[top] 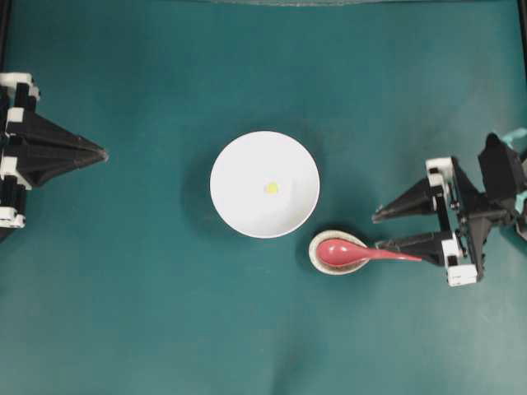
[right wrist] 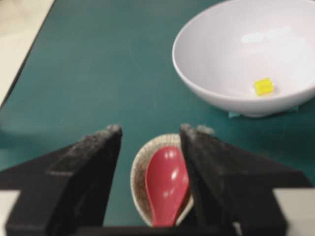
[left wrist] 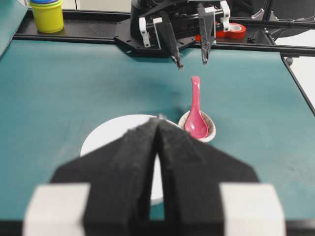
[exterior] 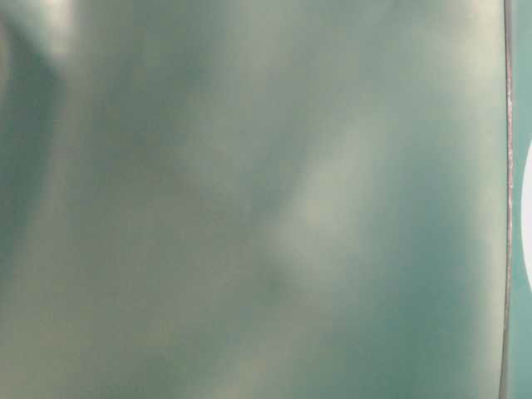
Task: Scoop the yellow hexagonal prism block from the bowl with a spoon using the right arm.
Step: 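Move the right gripper to the pink spoon handle in the spoon rest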
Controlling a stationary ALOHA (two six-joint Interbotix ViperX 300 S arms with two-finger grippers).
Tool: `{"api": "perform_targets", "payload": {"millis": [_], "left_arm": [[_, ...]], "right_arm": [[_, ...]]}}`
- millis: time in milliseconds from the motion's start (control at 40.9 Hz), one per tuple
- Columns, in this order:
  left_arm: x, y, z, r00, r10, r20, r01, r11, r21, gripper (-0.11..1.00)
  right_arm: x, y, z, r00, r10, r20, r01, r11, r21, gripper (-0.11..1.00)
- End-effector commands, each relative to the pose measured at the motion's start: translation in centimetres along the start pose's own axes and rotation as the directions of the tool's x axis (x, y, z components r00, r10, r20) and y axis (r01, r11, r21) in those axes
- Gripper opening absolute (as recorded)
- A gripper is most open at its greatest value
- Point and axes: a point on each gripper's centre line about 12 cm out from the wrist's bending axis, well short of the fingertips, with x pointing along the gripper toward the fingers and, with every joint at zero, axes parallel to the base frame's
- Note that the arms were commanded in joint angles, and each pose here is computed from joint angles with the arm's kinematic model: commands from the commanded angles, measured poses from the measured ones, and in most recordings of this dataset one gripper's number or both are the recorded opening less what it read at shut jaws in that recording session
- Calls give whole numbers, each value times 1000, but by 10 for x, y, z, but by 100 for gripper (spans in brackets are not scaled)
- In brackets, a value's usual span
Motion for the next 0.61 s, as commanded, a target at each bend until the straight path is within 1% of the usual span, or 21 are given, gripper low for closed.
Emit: {"api": "perform_targets", "payload": {"millis": [0, 196, 391, 587], "left_arm": [[3, 0, 11, 1000, 0, 26, 0, 1000, 3, -1], [3, 0, 11, 1000, -1, 26, 1, 1000, 1, -1], [3, 0, 11, 1000, 0, 28, 0, 1000, 1, -1], [3, 0, 11, 1000, 0, 26, 0, 1000, 1, -1]], "right_arm": [[3, 3, -4, 1000, -5, 14, 5, 1000, 8, 56], [6, 1, -29, 998, -62, -30, 62, 998, 14, 56], [6, 7, -46, 997, -69, -27, 69, 998, -9, 56], [5, 9, -59, 994, -95, -46, 94, 995, -24, 56]]}}
